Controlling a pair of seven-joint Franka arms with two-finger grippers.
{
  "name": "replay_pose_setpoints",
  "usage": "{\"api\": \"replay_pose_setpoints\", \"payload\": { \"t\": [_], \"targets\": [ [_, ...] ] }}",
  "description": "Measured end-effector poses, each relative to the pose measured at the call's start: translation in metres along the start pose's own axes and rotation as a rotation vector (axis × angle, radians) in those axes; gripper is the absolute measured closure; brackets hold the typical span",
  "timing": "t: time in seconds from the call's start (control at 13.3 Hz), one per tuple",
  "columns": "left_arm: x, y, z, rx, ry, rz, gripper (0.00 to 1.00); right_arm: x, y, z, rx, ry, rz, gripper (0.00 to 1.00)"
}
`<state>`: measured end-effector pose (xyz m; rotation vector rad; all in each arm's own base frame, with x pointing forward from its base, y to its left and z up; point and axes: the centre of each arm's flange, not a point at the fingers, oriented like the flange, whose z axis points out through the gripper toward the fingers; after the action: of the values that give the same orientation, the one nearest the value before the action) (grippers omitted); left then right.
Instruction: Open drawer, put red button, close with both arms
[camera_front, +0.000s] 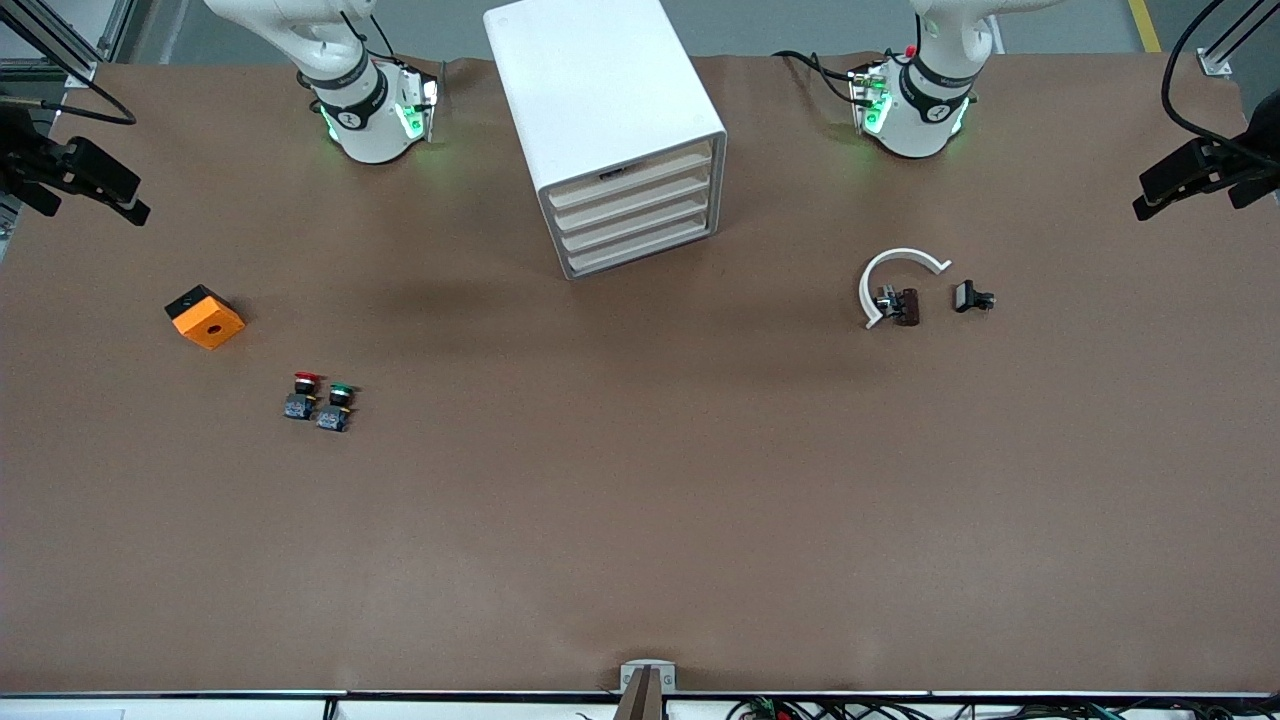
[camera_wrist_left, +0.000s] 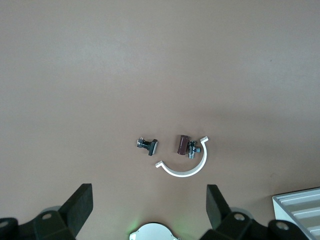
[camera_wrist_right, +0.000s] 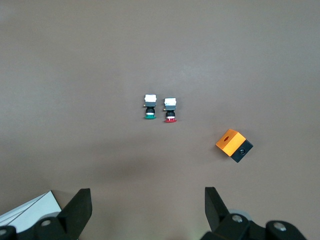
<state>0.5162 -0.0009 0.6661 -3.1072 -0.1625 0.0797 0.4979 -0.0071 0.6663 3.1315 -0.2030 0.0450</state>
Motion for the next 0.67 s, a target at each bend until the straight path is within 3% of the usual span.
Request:
{"api": "replay_pose_setpoints", "payload": {
  "t": [0.38, 0.67],
  "targets": [
    [0.002, 0.001, 0.003, 0.0, -0.007, 0.003, 0.0, 0.0, 0.0, 0.0, 0.0, 0.0, 0.0, 0.0],
    [0.041, 0.033, 0.07, 0.0, -0.125, -0.011, 0.0, 0.0, 0.0, -0.003, 0.001, 0.006, 0.0, 0.0]
  ]
}}
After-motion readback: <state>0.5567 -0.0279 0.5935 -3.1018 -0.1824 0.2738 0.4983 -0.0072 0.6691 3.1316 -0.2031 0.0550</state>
